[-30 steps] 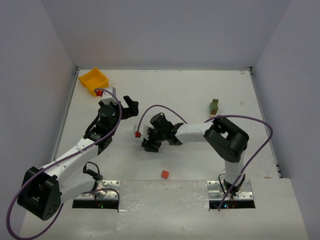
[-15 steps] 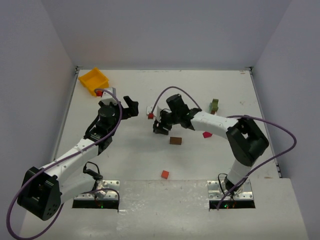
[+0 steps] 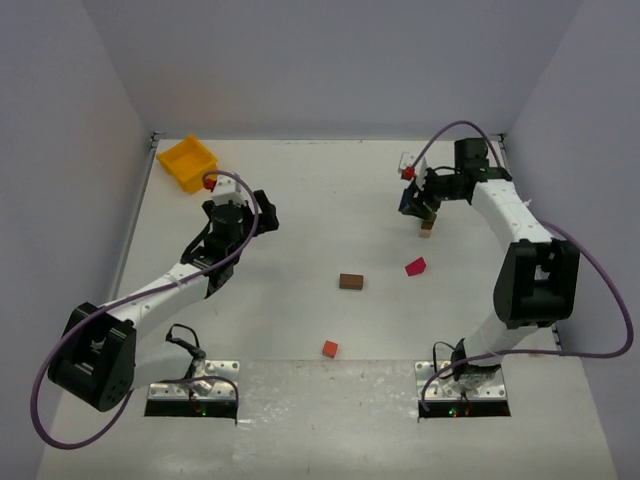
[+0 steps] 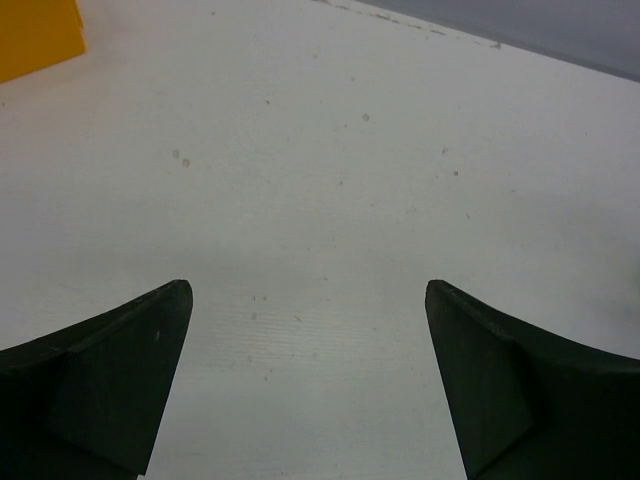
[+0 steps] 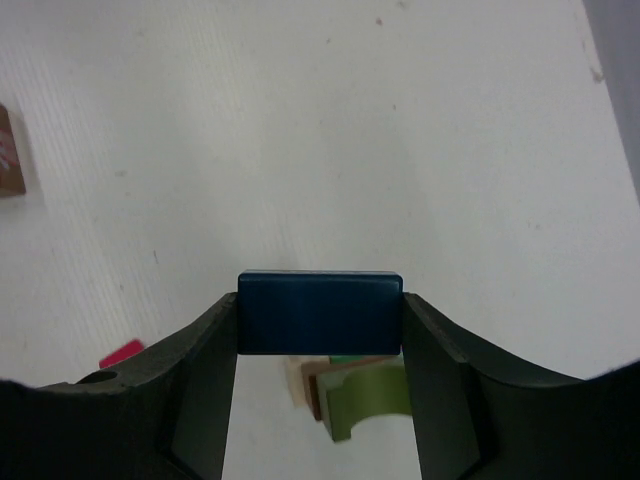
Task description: Build the wood block tower
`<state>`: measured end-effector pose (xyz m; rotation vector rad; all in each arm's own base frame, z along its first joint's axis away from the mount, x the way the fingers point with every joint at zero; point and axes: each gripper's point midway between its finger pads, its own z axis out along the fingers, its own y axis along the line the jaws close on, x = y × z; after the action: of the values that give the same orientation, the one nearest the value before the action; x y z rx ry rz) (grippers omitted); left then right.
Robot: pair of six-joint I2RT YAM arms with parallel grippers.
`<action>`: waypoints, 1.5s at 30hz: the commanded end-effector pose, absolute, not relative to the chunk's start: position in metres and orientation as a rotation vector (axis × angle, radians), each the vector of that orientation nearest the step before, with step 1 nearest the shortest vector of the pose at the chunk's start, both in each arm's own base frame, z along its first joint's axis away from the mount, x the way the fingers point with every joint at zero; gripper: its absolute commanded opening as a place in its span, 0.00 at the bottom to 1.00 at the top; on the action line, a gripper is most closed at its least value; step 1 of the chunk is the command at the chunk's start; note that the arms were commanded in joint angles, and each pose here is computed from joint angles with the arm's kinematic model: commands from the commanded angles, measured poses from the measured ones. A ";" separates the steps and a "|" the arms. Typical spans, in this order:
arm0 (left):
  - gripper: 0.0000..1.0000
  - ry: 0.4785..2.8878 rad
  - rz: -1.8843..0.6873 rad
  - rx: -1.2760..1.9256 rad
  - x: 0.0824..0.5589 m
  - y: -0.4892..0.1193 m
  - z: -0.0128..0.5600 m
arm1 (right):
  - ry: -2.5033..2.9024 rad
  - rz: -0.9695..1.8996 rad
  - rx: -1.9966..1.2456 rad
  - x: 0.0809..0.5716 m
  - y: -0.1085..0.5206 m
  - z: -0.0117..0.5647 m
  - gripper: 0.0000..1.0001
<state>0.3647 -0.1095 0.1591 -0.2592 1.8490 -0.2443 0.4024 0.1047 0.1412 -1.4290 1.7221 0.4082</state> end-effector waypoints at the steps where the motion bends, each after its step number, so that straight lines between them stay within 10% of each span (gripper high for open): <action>1: 1.00 1.811 -0.285 -0.221 0.382 -0.122 0.188 | 1.645 0.411 -1.512 0.381 0.070 0.159 0.39; 45: 1.00 1.842 -0.251 -0.164 0.398 -0.130 0.183 | 1.785 0.473 -1.588 0.435 0.014 0.111 0.52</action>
<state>0.3863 -0.1295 0.1596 -0.1560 1.9046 -0.2526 0.4220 0.0172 0.1018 -1.6071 1.8123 0.5136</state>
